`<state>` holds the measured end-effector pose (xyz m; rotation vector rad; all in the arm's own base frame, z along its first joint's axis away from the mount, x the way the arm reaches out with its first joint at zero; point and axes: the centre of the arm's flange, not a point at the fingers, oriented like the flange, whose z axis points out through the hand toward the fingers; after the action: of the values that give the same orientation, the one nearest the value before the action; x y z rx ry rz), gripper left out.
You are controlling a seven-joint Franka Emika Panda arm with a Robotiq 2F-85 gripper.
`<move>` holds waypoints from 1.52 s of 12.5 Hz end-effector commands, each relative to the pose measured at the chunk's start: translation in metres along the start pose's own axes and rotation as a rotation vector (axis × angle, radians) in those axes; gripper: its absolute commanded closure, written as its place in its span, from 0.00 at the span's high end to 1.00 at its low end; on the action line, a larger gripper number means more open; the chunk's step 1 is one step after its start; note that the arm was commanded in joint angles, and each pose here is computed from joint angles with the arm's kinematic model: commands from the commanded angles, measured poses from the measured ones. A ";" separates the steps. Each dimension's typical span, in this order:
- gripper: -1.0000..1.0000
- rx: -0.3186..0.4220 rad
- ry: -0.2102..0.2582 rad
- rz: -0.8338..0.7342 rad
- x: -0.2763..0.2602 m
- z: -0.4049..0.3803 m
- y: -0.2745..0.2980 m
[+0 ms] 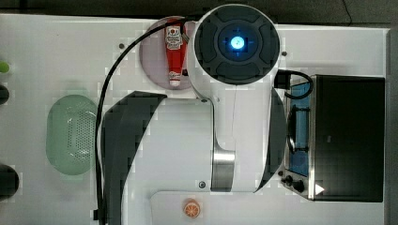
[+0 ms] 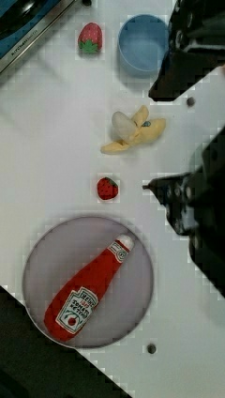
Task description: Pick banana from table and place on oven.
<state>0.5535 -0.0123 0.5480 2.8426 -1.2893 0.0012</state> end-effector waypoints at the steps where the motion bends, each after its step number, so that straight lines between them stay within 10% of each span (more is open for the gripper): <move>1: 0.79 0.035 0.009 0.074 -0.094 -0.082 0.124; 3: 1.00 0.034 0.010 0.072 -0.094 -0.081 0.123; 19: 1.00 -0.078 -0.078 0.065 -0.019 0.207 0.032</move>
<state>0.5121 -0.0186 0.3002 2.7391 -1.2971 -0.2970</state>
